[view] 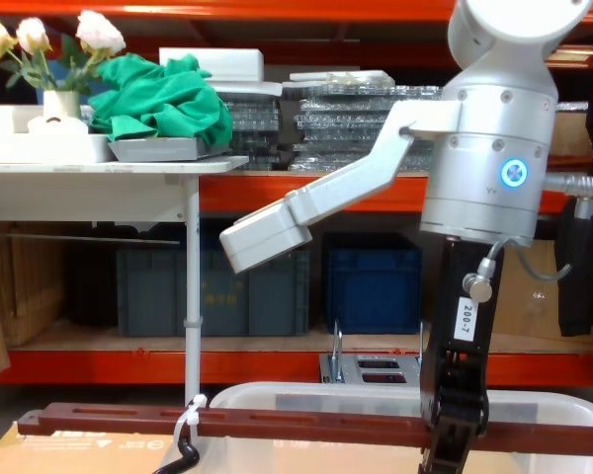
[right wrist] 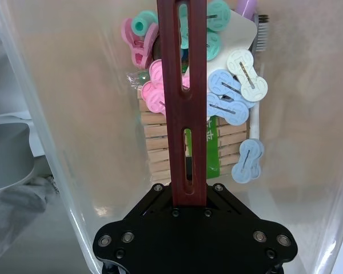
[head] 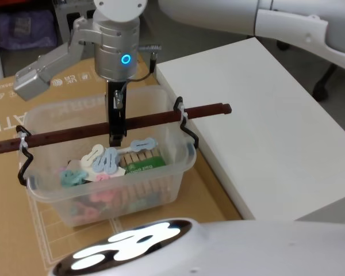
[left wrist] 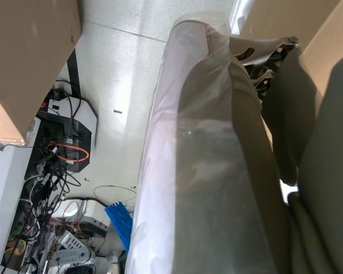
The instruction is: Use one hand to grasp the basket and place it at the designated location.
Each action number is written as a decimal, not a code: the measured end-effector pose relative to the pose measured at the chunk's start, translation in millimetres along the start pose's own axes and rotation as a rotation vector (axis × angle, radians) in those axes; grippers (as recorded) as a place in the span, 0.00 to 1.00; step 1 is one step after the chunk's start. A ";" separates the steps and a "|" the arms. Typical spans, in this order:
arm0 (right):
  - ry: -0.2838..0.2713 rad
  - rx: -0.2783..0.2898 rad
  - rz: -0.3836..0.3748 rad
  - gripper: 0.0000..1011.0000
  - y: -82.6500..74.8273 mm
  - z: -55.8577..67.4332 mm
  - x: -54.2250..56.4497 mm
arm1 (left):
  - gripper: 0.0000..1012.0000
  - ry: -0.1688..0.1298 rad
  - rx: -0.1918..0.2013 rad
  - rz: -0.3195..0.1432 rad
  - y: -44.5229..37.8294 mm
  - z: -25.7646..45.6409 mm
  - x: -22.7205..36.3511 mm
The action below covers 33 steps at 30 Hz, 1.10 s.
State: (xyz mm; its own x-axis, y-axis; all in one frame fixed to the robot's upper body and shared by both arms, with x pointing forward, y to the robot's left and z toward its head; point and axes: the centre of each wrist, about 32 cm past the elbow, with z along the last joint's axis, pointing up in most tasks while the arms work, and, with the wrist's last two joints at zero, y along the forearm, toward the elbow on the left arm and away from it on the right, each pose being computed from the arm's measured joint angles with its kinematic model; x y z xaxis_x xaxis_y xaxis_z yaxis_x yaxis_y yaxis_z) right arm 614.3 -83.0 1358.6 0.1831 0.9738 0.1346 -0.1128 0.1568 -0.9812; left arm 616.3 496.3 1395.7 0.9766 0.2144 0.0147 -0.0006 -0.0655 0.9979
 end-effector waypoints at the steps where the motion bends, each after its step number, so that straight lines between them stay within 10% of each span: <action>1: 0.000 0.001 0.002 0.00 1.0 0.2 1.0 | 0.00 0.000 0.000 0.000 0.0 0.0 0.0; 33: 0.018 0.015 0.052 0.00 26.5 -2.6 5.3 | 0.00 0.000 0.000 0.000 0.0 0.0 0.0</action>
State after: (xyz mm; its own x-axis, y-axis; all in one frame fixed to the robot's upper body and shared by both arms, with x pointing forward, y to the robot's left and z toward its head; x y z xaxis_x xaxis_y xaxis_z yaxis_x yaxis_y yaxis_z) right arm 614.9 -74.1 1333.0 0.1938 0.9777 0.0804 -0.1376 0.1082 -0.9846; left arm 616.3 496.3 1395.7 0.9766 0.2145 0.0147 -0.0006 -0.0655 0.9979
